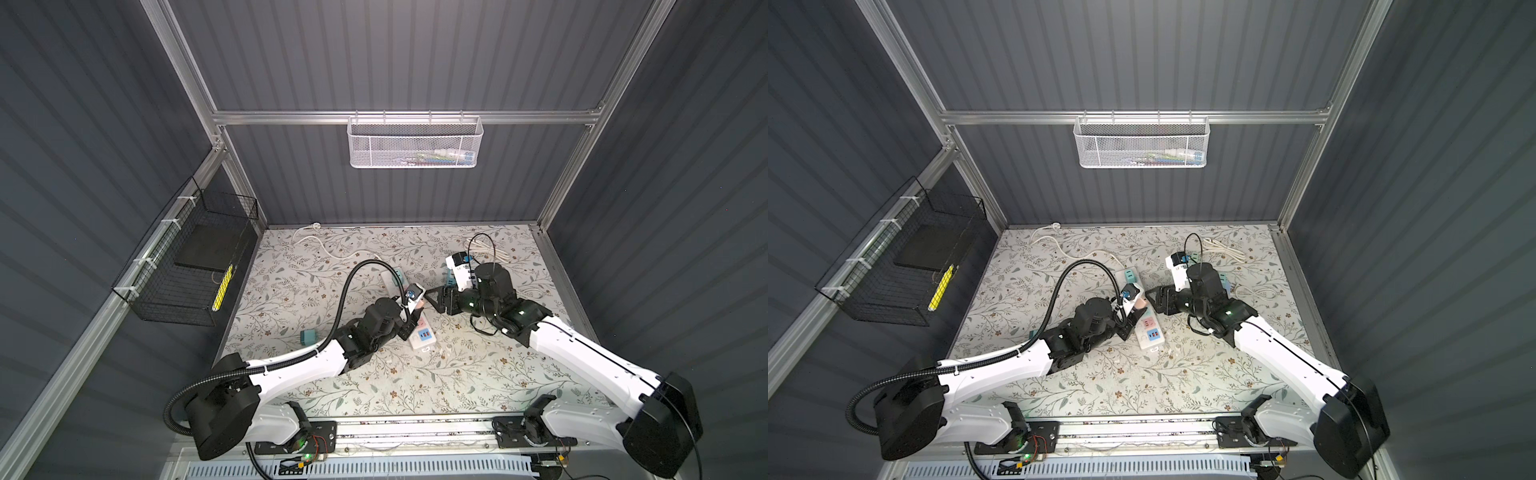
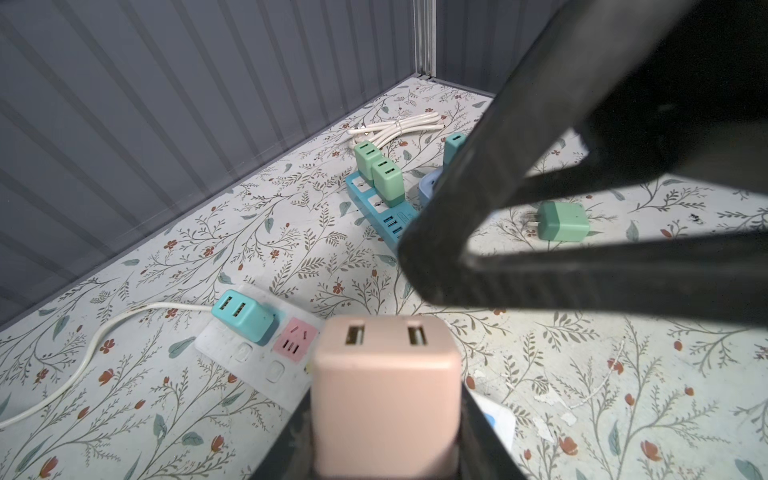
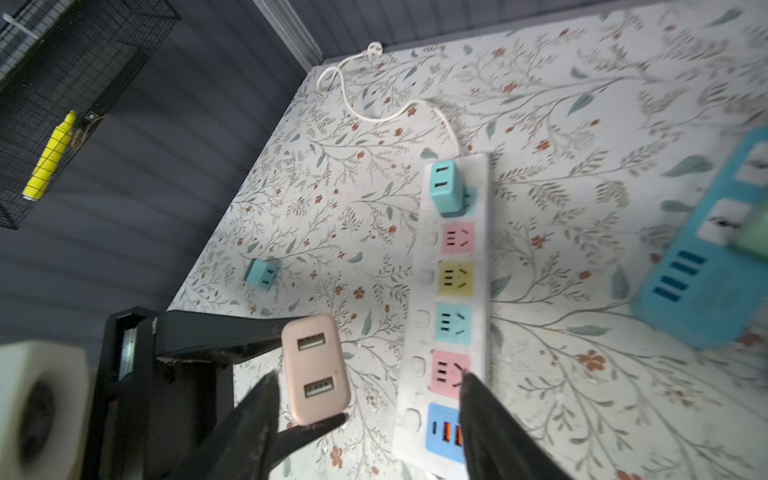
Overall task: Insert the plug
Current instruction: 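Carry the pink adapter with the left gripper while the right gripper reaches for it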
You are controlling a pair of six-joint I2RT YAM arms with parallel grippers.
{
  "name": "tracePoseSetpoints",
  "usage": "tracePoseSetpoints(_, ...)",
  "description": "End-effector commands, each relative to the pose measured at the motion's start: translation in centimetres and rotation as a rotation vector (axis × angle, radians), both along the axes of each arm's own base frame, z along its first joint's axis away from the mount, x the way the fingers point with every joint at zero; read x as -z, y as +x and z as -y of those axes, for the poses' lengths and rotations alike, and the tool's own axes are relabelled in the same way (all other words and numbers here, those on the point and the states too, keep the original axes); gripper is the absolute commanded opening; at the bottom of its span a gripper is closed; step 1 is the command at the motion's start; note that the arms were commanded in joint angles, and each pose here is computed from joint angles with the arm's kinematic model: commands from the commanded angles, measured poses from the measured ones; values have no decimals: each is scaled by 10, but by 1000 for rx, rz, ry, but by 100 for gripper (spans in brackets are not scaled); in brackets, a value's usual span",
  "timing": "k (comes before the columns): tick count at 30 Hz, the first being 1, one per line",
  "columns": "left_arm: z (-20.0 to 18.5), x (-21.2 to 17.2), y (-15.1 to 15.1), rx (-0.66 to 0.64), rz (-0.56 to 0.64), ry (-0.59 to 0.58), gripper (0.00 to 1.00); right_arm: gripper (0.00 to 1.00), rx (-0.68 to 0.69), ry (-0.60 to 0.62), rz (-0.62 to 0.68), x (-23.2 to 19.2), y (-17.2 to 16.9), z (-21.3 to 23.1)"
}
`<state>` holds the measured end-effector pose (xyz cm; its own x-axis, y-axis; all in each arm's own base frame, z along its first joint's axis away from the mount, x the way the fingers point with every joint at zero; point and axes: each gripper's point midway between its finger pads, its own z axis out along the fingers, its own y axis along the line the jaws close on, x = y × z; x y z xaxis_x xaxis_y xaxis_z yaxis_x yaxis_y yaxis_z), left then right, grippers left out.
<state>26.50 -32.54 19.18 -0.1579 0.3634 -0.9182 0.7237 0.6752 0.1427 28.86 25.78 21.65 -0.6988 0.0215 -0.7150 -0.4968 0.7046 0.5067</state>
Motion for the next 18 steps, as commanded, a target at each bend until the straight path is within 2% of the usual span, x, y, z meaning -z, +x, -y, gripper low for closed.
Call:
tracePoseSetpoints(1, 4, -12, -5, 32, 27, -26, 20, 58, -123, 67, 7, -14, -9, -19)
tracePoseSetpoints(5, 6, -11, -5, 38, 22, -16, 20, 46, -159, 75, -11, -9, -12, -25)
tracePoseSetpoints(14, 9, -19, -4, 48, 26, -30, 20, 46, -208, 102, -66, 1, -16, -34)
tracePoseSetpoints(18, 10, -20, -4, 48, 27, -28, 20, 40, -213, 113, -79, 4, -14, -39)
